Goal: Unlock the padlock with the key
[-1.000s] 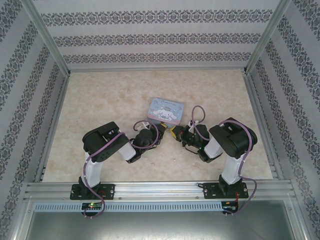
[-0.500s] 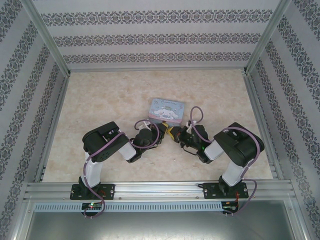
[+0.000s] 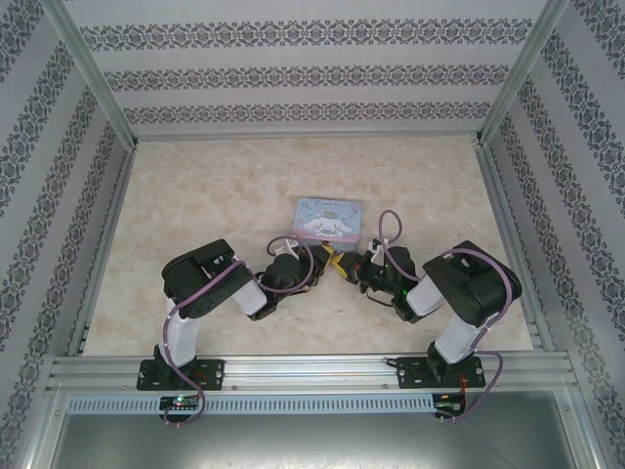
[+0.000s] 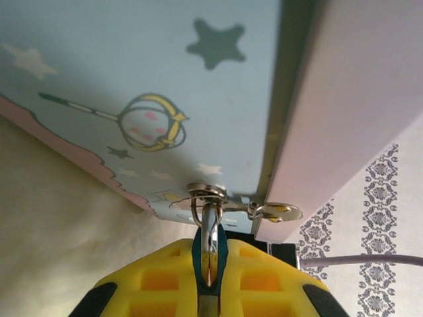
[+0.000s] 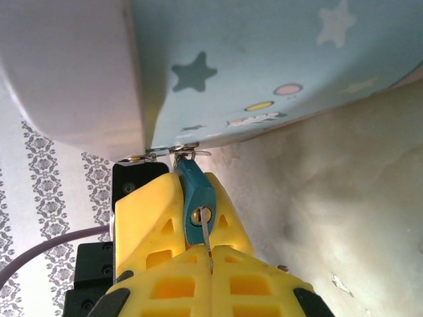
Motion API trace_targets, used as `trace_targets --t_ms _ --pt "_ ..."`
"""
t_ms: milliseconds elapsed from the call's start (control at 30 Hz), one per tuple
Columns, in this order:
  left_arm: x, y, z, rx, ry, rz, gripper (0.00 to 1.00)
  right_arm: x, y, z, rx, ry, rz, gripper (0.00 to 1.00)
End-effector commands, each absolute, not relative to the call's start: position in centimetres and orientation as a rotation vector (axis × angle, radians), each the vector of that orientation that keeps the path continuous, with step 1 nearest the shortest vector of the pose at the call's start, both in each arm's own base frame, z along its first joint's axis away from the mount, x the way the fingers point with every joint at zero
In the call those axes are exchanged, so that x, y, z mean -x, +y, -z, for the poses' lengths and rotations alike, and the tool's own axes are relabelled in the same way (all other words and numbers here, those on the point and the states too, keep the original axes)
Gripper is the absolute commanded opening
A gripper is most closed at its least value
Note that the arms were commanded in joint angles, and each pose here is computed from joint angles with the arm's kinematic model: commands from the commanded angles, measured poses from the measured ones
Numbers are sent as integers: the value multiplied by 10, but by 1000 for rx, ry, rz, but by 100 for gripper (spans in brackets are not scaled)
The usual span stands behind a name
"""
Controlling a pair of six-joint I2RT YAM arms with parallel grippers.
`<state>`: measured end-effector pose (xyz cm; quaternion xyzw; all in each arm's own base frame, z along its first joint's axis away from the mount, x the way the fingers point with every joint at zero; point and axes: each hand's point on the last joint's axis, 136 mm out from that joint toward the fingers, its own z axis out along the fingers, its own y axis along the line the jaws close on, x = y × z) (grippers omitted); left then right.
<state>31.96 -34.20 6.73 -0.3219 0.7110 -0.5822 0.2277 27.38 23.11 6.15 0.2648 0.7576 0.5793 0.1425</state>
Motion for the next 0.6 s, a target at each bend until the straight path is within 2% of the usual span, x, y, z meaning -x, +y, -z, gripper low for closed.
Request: trace_targets --t_ms 0,567 --pt "-295 -368 -122 706 1873 1846 0 -286 212 -59 -799 2139 -1591 0" --pt "-303 -355 -108 750 1888 1768 0 -277 191 -62 -816 2142 -1609 0"
